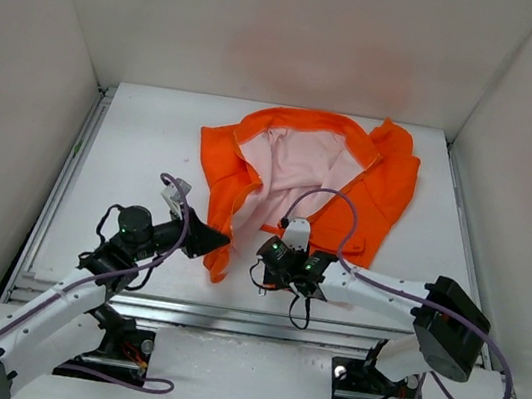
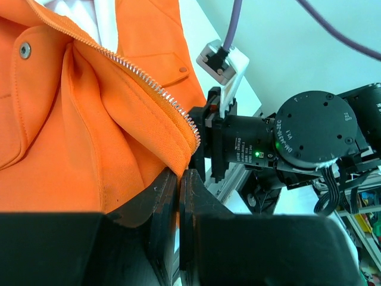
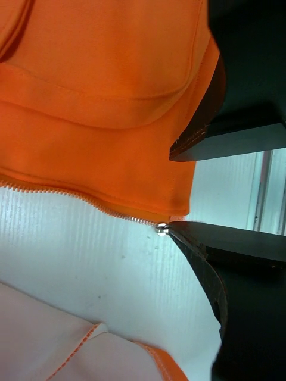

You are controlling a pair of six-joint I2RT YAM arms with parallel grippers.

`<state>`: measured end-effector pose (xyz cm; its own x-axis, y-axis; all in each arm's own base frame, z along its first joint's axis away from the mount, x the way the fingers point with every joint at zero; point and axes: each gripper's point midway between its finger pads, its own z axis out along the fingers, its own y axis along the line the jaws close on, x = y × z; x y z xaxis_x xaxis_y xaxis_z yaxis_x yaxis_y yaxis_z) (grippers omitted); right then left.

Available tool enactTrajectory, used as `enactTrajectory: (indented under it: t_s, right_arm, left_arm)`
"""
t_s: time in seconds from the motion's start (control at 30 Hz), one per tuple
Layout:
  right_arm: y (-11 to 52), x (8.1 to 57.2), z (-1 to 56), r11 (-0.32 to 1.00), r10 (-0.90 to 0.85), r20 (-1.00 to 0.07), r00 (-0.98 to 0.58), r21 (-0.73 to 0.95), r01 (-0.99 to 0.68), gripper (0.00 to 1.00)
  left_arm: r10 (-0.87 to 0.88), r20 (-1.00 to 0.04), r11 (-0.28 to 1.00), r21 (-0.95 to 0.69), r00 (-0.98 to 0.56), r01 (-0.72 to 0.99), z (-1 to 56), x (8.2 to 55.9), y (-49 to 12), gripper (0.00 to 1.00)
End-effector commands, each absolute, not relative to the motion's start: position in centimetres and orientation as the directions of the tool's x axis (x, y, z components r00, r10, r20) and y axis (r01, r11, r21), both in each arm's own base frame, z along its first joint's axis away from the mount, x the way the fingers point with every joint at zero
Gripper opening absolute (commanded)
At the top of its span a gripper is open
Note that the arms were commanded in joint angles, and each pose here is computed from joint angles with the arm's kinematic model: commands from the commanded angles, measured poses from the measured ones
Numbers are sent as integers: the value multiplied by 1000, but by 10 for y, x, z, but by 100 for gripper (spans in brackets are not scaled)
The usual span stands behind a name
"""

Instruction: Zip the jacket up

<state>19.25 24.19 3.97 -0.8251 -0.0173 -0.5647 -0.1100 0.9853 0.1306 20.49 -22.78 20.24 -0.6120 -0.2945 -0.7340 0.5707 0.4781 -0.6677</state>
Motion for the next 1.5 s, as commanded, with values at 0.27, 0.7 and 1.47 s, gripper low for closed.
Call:
enactTrajectory:
  t_s: [0.27,0.7,1.47]
  right_arm:
    - [239,206,28,999,-41,-599,-800,-10,-43,44]
    - [240,193,12,999,-29,-568,-823,14,-44,57]
    - [232,170,-21,999,-6,-510,-860,33,-26,32]
  left_arm:
    - [-362,-796,469,-605,-484,644,247,208,-220,0]
    - [-384,-796,540,-604,-467,585,246,213,-207,0]
    - [-380,-763,471,-646,-522,601,245,206,-218,0]
